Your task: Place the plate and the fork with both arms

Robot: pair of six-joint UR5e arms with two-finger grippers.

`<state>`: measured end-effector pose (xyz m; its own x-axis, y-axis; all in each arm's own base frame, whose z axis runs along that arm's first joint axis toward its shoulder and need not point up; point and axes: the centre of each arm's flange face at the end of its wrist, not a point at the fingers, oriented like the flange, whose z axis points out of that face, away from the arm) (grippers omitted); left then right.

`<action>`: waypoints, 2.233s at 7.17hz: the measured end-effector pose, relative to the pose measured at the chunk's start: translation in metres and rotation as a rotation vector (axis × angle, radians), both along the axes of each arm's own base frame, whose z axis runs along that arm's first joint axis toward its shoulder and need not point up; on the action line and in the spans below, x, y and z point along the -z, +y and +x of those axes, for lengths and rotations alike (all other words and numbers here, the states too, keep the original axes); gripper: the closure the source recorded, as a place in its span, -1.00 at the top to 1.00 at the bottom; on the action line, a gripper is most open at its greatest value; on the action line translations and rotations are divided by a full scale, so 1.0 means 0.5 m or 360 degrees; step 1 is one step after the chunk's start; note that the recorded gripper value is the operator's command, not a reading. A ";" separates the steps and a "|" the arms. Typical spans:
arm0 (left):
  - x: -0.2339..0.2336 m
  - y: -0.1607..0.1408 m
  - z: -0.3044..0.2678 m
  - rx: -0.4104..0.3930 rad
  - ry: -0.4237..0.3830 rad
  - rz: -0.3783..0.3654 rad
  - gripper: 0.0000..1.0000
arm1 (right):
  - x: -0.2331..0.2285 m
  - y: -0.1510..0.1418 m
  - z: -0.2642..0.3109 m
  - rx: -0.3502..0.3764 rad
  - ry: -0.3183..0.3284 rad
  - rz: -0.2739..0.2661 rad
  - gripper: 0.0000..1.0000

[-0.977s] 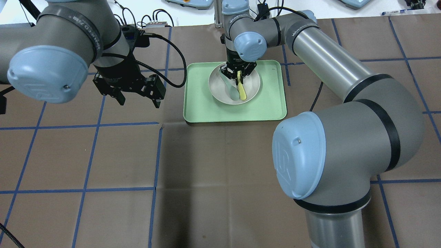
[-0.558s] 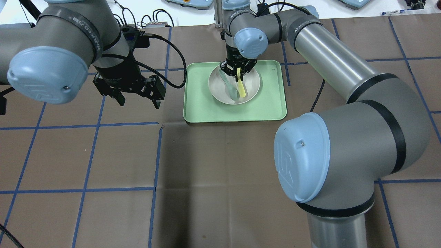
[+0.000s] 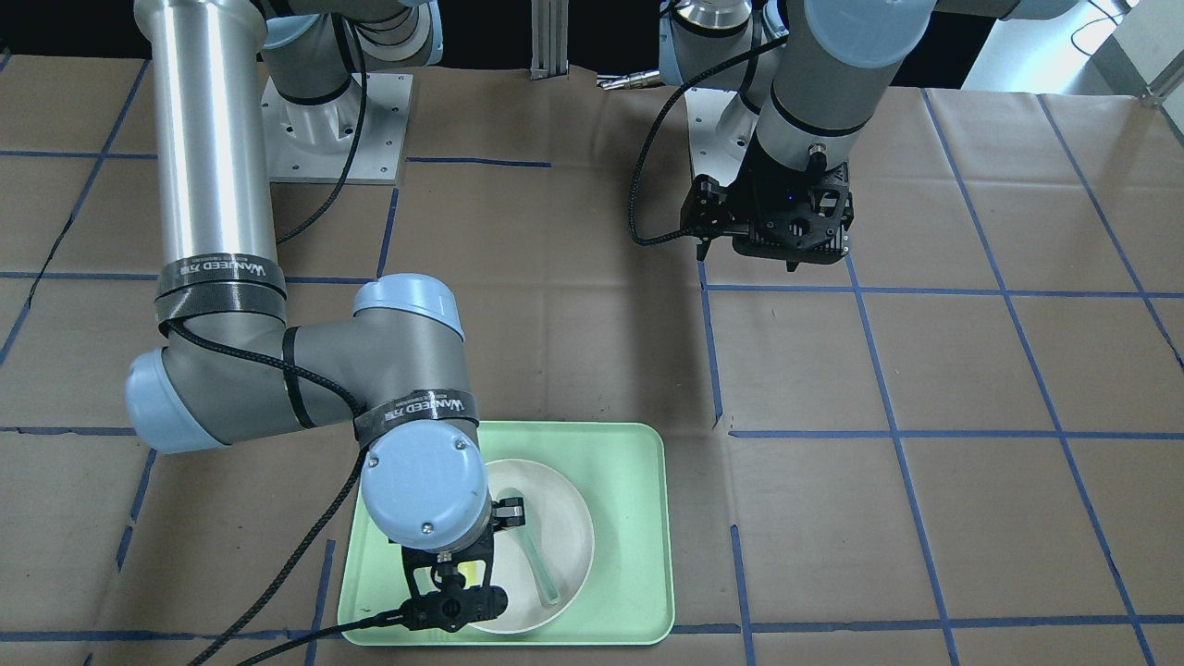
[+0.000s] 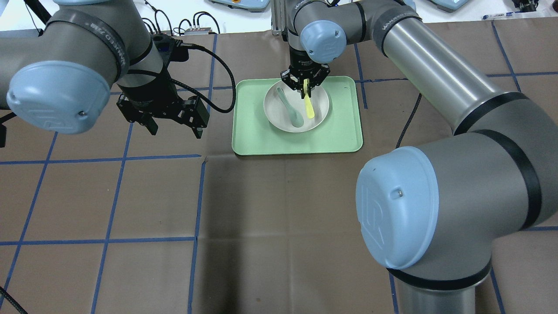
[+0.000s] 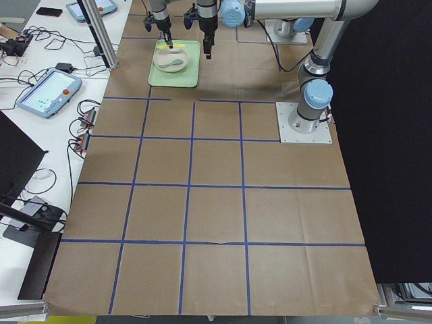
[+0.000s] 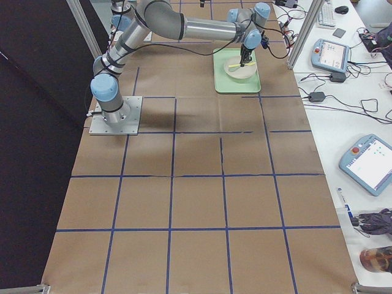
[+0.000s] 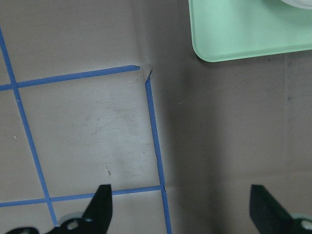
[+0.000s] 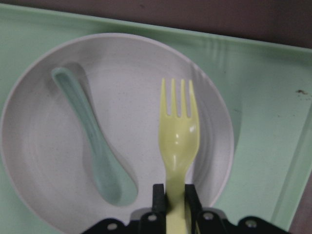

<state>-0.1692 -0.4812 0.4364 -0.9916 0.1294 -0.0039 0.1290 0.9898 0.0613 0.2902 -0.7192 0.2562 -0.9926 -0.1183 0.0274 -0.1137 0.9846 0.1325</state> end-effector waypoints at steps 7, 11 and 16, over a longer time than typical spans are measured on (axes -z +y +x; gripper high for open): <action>-0.002 0.002 -0.001 0.0002 0.0001 -0.0002 0.99 | 0.124 0.015 -0.185 0.0225 -0.0004 0.0032 0.87; 0.003 -0.002 -0.002 0.0002 0.0000 0.0005 0.99 | 0.066 0.022 -0.193 0.0231 -0.0005 -0.0013 1.00; 0.023 -0.012 -0.004 0.0007 -0.0004 0.0037 0.99 | -0.223 0.158 -0.270 0.0058 -0.0017 0.0017 1.00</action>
<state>-0.1711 -0.4873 0.4251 -0.9910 0.1337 -0.0036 0.1329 0.9875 0.0846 0.1550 -0.6400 0.3677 -0.9965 -0.0821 0.0154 -0.0791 0.9867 0.1420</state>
